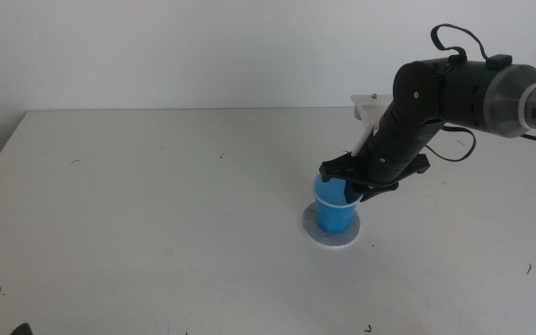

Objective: Place an empty cup on a cup mat.

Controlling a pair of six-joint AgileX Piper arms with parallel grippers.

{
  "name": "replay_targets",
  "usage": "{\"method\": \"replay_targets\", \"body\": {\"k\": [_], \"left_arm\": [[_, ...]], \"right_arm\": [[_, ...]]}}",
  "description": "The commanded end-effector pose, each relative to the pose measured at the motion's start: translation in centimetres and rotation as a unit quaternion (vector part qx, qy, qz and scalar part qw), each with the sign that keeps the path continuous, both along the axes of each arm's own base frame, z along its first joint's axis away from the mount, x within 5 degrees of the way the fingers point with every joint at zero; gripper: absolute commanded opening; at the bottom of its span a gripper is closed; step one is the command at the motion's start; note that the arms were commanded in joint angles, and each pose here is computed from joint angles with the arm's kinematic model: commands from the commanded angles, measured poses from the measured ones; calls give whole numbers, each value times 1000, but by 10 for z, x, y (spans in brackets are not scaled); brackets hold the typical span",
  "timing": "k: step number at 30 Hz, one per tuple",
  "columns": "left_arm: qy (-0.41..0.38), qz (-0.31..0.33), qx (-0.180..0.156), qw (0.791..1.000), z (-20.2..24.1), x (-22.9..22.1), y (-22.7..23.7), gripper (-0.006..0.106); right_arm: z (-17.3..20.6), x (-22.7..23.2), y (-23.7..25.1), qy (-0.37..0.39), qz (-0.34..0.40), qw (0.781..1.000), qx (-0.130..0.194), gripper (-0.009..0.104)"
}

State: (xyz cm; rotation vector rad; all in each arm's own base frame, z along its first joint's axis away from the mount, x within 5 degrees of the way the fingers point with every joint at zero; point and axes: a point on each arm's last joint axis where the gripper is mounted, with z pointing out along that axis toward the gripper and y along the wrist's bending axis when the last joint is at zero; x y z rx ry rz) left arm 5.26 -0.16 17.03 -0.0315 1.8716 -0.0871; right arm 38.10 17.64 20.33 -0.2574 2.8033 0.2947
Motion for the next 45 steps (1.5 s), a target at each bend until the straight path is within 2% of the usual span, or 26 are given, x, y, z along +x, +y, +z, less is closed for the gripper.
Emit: {"method": "replay_targets", "body": {"k": [1,7,11,20,26,30,37,42,45], "left_arm": [[-43,0,-8,999,9,1,0,105],[-43,0,-8,999,9,1,0,105],[-43,0,-8,999,9,1,0,105],[-43,0,-8,999,9,1,0,105],[-43,0,-8,999,9,1,0,105],[-43,0,-8,999,9,1,0,105],[-43,0,-8,999,9,1,0,105],[-43,0,-8,999,9,1,0,105],[-43,0,-8,999,9,1,0,105]], "right_arm": [[31,1,0,-53,6,998,16,24],[44,-1,-1,-72,5,997,24,49],[78,-12,-6,-110,4,993,39,58],[165,-62,-68,-238,-43,969,59,60],[197,-117,-113,-310,-86,945,59,61],[213,-152,-126,-348,-85,932,53,67],[207,-207,-138,-397,-86,912,62,74],[179,-248,-147,-463,-87,879,77,74],[159,-267,-152,-508,-73,856,69,74]]}}
